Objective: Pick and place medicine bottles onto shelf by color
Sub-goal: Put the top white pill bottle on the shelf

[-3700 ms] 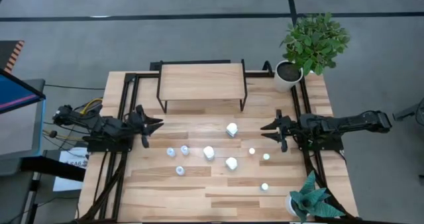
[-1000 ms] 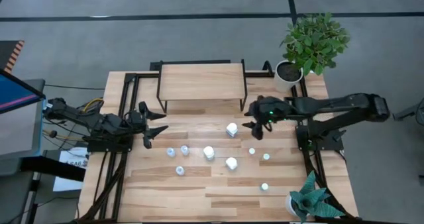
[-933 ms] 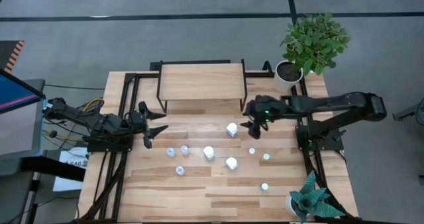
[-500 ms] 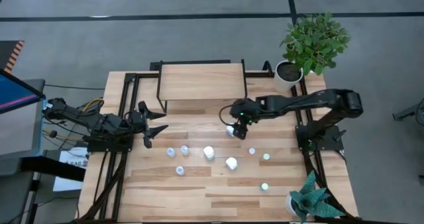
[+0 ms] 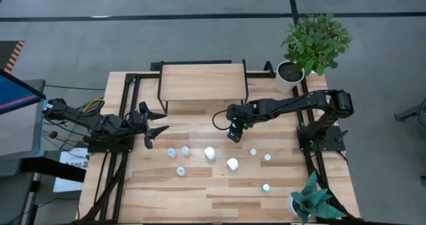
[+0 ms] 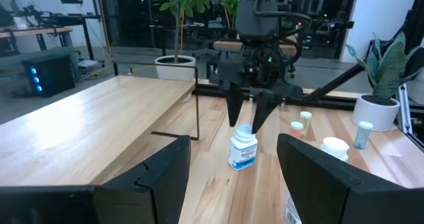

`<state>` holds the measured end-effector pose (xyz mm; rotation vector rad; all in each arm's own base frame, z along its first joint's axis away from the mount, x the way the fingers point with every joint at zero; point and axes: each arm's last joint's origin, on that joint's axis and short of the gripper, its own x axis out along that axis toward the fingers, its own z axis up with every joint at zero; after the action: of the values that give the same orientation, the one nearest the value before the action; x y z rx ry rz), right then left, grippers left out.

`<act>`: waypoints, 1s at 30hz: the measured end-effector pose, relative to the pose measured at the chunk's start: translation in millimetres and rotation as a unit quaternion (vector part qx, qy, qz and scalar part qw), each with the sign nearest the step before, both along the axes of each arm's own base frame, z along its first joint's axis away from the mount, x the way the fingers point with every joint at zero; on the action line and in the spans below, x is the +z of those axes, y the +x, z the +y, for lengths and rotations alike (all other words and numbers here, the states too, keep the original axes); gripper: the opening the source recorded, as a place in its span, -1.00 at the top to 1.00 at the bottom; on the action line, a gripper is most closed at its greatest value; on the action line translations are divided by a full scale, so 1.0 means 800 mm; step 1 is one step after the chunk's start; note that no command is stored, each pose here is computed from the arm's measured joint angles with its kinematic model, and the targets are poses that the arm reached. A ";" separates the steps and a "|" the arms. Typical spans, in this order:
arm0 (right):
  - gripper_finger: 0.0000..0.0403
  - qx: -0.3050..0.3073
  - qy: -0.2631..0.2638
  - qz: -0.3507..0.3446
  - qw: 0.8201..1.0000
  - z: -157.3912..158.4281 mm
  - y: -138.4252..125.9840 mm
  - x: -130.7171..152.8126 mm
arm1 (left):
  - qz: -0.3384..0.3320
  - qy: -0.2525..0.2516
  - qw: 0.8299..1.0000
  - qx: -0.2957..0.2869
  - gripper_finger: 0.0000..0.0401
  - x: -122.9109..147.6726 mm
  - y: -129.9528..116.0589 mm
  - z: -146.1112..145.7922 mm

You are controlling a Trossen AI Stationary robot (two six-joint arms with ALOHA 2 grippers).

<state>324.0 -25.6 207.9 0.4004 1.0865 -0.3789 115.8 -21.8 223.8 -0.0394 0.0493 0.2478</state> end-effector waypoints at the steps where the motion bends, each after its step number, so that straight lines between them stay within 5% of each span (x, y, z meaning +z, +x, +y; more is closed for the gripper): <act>1: -0.35 0.000 0.001 0.000 1.000 0.000 0.001 -0.001 | 0.000 0.000 1.000 0.000 -0.07 0.000 0.000 0.000; 19: -0.35 0.002 -0.005 -0.007 1.000 -0.003 0.000 0.003 | 0.000 0.000 1.000 0.000 -0.07 0.000 0.000 0.000; 30: -0.35 0.059 -0.033 -0.004 0.998 -0.004 0.000 0.003 | 0.001 0.000 1.000 0.000 -0.07 0.000 0.000 0.000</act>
<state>324.3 -28.7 210.3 0.2777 1.0809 -0.3062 115.8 -21.8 223.6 -0.0382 0.0518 0.2473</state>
